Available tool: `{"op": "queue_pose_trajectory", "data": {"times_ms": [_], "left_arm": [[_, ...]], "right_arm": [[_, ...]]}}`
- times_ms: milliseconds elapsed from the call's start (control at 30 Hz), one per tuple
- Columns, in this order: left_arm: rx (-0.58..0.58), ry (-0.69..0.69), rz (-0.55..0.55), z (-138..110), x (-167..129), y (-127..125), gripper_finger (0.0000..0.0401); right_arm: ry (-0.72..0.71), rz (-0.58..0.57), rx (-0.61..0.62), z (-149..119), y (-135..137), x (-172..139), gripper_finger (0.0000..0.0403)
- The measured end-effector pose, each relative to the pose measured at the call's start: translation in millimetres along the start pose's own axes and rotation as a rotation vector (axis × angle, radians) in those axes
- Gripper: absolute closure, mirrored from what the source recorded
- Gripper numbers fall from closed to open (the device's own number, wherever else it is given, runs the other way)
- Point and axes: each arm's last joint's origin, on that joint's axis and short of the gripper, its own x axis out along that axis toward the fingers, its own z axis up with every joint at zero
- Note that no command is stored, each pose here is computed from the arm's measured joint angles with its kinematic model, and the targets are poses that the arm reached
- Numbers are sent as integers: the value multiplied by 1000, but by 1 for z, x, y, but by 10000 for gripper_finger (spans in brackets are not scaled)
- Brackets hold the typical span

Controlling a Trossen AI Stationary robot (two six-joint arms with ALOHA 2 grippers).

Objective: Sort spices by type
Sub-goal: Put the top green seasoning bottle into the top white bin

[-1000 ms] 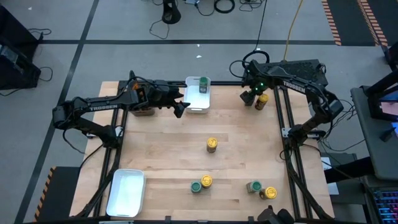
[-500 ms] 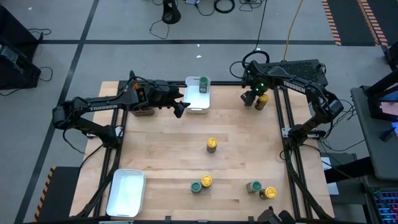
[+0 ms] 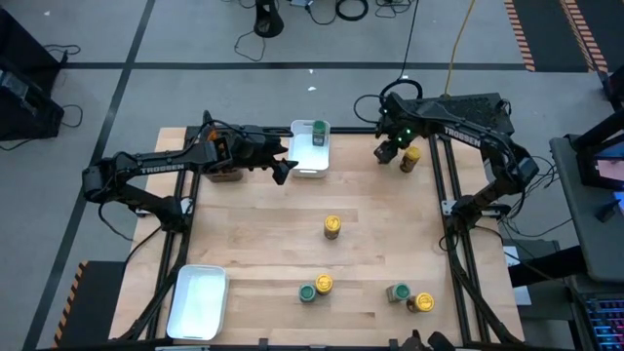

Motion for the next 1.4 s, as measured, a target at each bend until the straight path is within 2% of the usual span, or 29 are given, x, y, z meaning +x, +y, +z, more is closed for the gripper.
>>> {"op": "queue_pose_trajectory", "data": {"times_ms": [333,467,700,933,1233,1400], "left_arm": [[-1,2,-6,0,0,0,95],[0,2,-13,1,-8,0,95],[-15,-7,9,4,-34,7,95],[-21,-50,33,8,-57,10,95],[-46,-51,37,8,-58,10,95],[-49,-52,40,8,-57,10,95]], "right_arm": [[-279,57,-92,41,37,-94,221],[-341,82,-124,57,51,-109,223],[-315,179,-235,96,85,-88,221],[-309,182,-392,127,115,-64,221],[-209,166,-527,137,127,-20,217],[-199,156,-630,142,130,-2,216]]}}
